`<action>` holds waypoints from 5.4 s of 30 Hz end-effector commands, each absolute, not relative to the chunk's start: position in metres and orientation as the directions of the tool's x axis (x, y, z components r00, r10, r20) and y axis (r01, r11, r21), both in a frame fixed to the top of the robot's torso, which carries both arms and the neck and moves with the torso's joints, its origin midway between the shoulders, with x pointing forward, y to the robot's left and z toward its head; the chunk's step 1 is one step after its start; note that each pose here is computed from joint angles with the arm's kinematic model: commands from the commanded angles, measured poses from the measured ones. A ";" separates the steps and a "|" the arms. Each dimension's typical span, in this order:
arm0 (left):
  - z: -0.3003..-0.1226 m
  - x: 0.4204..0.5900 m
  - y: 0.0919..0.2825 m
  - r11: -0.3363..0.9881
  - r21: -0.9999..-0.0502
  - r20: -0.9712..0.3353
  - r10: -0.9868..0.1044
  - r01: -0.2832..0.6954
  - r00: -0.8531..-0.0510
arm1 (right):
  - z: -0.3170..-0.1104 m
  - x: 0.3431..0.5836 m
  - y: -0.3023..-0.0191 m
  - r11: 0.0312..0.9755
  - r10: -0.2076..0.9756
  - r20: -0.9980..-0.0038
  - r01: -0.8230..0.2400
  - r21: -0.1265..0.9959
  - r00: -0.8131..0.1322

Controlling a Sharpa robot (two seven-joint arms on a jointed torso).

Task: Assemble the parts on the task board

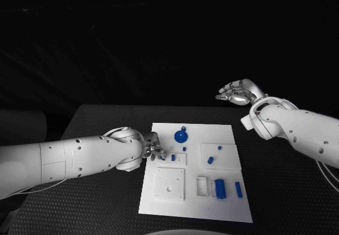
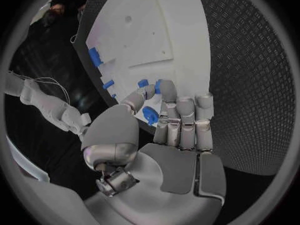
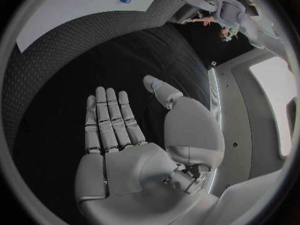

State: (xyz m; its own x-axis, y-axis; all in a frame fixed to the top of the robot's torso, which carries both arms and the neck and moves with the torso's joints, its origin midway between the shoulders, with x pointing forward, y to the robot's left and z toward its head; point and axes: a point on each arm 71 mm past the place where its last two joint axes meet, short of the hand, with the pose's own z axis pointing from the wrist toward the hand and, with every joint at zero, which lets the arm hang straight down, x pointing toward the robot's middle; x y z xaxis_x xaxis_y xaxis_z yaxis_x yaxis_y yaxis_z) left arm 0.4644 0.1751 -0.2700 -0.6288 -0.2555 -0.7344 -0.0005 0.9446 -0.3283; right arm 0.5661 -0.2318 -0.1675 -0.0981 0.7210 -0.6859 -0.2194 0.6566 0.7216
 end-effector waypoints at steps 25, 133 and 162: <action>-0.271 0.464 0.169 0.945 -0.327 -0.733 -0.237 0.025 -0.638 | -0.168 0.566 -0.228 0.648 0.720 -0.683 -0.233 0.725 -0.121; -0.225 0.484 0.186 0.749 -0.626 -0.760 -0.525 0.218 -0.383 | -0.181 0.561 -0.244 0.652 0.720 -0.679 -0.192 0.733 -0.145; -0.231 0.490 0.121 0.714 -0.309 -0.947 -0.166 0.628 -0.277 | -0.182 0.560 -0.242 0.657 0.708 -0.687 -0.203 0.726 -0.165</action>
